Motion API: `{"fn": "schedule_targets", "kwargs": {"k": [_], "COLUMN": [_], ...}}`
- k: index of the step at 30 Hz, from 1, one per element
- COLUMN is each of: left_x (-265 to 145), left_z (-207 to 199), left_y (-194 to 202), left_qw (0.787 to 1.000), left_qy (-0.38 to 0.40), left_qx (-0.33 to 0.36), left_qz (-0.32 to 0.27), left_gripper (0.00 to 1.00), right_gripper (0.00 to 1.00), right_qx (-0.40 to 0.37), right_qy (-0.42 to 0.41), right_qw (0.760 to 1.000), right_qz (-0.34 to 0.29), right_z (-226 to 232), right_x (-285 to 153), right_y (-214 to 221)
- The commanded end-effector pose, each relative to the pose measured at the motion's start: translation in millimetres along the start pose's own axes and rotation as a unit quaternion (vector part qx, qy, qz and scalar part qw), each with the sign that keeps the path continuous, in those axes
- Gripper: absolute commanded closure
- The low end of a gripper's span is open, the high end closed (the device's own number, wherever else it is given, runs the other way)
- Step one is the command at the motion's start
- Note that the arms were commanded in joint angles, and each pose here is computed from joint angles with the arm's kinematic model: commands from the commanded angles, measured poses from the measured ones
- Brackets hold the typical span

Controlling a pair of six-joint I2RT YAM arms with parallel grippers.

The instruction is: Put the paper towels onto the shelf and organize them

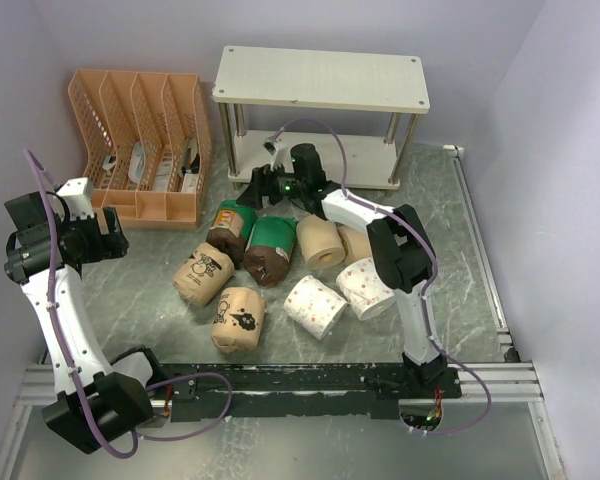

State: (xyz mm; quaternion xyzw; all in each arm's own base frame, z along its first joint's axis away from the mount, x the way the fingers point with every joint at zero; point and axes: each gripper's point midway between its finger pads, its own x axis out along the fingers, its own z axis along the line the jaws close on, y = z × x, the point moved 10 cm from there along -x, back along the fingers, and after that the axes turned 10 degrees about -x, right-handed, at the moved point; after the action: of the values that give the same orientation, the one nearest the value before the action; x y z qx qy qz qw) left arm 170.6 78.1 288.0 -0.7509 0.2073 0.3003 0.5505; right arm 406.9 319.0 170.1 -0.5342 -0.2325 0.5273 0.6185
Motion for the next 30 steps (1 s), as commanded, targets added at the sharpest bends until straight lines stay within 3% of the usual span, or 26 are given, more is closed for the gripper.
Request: {"fn": "schedule_targets", "kwargs": {"k": [1, 14, 19, 26, 28, 30], "left_x": [-2, -3, -3, -1, -1, -1], "left_z": [-1, -1, -1, -1, -1, -1], "left_y": [-2, -2, -1, -2, -1, -1], "left_qw": [1.0, 1.0, 1.0, 1.0, 1.0, 1.0], "left_qy": [0.012, 0.011, 0.013, 0.015, 0.016, 0.016], "left_qx": [0.006, 0.009, 0.009, 0.009, 0.009, 0.009], "left_qz": [-0.016, -0.016, -0.014, -0.012, -0.012, -0.011], "left_gripper": [0.07, 0.08, 0.08, 0.08, 0.08, 0.08], "right_gripper": [0.2, 0.25, 0.34, 0.81, 0.99, 1.0], "right_qx": [-0.011, -0.006, -0.002, 0.0, 0.0, -0.002], "right_qy": [-0.041, -0.009, -0.022, -0.049, -0.049, -0.049], "right_qw": [0.999, 1.0, 0.999, 0.998, 0.998, 0.998], "right_qz": [-0.007, 0.02, 0.038, 0.042, 0.044, 0.042], "right_z": [14, 8, 4, 10, 12, 16], "right_x": [16, 36, 42, 43, 40, 36], "right_y": [-8, 19, 32, 33, 30, 25]}}
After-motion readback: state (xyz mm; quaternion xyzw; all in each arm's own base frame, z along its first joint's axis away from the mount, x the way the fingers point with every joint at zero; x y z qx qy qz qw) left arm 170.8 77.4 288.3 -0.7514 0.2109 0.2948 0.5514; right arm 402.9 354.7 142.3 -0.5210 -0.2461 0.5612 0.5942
